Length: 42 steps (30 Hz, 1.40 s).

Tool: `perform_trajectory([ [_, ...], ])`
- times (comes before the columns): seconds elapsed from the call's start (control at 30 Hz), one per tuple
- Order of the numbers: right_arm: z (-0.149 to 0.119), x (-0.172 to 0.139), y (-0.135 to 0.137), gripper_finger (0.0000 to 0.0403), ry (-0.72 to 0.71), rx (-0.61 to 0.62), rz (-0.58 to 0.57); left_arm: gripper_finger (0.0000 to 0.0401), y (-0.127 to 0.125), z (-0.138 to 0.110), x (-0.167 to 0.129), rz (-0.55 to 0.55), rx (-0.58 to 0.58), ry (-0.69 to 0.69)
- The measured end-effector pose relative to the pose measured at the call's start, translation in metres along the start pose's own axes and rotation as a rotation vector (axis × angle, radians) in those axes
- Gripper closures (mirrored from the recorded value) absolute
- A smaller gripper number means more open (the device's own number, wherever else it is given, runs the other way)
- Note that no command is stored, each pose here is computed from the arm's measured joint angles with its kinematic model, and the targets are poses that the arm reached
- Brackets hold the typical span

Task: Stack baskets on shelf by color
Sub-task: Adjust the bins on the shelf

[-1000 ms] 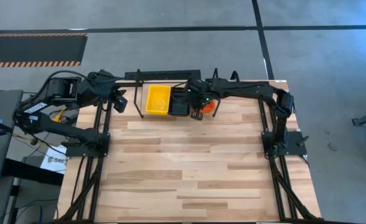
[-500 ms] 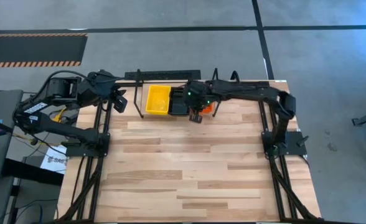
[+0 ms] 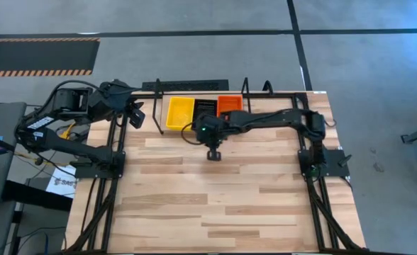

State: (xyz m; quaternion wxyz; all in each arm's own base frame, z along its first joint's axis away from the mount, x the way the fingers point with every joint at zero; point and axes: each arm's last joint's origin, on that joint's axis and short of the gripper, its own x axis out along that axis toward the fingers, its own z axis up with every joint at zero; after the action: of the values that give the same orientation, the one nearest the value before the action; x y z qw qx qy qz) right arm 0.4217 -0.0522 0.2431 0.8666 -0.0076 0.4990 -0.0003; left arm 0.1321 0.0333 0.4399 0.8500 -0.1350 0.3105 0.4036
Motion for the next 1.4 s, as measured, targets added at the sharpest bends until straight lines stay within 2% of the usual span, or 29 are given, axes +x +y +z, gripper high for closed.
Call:
perform_trajectory([
  [0.2, 0.002, 0.019, -0.008, 0.0402, 0.002, -0.020, -0.007, 0.0275, 0.000, 0.000, 0.000, -0.006, -0.001, 0.006],
  [0.67, -0.005, 0.015, -0.052, 0.0403, 0.013, -0.020, -0.106, 0.0275, 0.000, 0.000, 0.000, -0.010, -0.007, 0.008],
  [0.93, -0.007, 0.014, -0.064, 0.0402, 0.011, 0.001, -0.133, 0.0275, 0.000, 0.000, 0.000, -0.010, -0.007, 0.008],
  [1.1, -0.004, 0.003, -0.039, 0.0402, 0.028, -0.023, -0.097, 0.0275, 0.000, 0.000, 0.000, -0.010, -0.007, 0.008],
  [1.27, -0.009, 0.002, -0.010, 0.0402, 0.125, -0.072, -0.044, 0.0275, 0.000, 0.000, 0.000, -0.005, -0.007, 0.005],
  [1.4, -0.022, 0.006, -0.009, 0.0402, 0.231, -0.108, -0.102, 0.0275, 0.000, 0.000, 0.000, -0.002, -0.007, 0.004],
])
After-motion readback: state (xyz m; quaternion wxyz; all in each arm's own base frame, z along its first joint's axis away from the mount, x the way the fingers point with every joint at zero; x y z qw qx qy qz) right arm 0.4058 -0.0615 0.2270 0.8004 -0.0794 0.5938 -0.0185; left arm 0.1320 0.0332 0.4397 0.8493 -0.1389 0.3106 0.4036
